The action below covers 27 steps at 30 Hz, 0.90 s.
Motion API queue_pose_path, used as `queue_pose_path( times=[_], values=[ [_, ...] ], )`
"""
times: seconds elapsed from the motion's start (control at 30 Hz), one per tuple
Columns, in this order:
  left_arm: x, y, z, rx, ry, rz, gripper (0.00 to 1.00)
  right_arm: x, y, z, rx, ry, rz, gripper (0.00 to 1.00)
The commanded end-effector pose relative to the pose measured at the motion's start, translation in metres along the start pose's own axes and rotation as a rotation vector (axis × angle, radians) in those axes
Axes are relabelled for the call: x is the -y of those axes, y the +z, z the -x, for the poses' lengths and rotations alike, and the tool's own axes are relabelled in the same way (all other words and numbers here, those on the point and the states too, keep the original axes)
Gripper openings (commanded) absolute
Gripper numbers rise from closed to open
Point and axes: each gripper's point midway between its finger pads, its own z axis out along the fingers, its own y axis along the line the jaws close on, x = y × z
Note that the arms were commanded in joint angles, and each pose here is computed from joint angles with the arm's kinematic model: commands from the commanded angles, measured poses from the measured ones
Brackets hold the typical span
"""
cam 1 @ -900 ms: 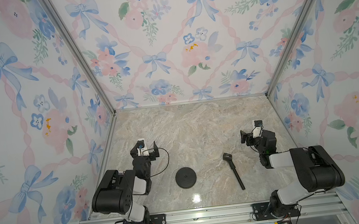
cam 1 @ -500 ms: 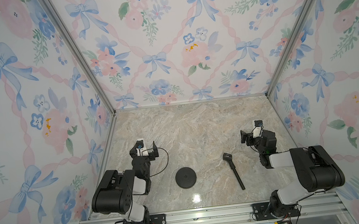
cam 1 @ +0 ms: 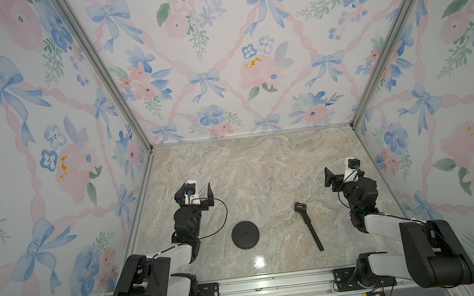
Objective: Assemble a microphone stand
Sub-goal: Move the microphone stand base to the center of the board.
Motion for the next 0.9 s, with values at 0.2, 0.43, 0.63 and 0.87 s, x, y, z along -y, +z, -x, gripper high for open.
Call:
queue_pose_path(
  times=[0.2,0.43,0.63,0.87],
  values=[
    [-0.001,0.012,-0.038,-0.132,0.054,0.030,0.98,-0.003,0.004,-0.025,-0.007,-0.002,0.016,0.99],
    [-0.005,0.015,-0.040,-0.108,-0.010,0.017,0.98,-0.007,0.007,-0.042,0.006,-0.022,0.026,0.99],
    [-0.014,0.015,-0.049,-0.091,-0.048,0.038,0.98,-0.010,0.009,-0.044,-0.005,-0.045,0.020,0.99],
    [-0.019,0.013,-0.051,-0.091,-0.059,0.068,0.98,-0.018,0.025,-0.049,-0.095,-0.073,0.034,0.99]
  ],
)
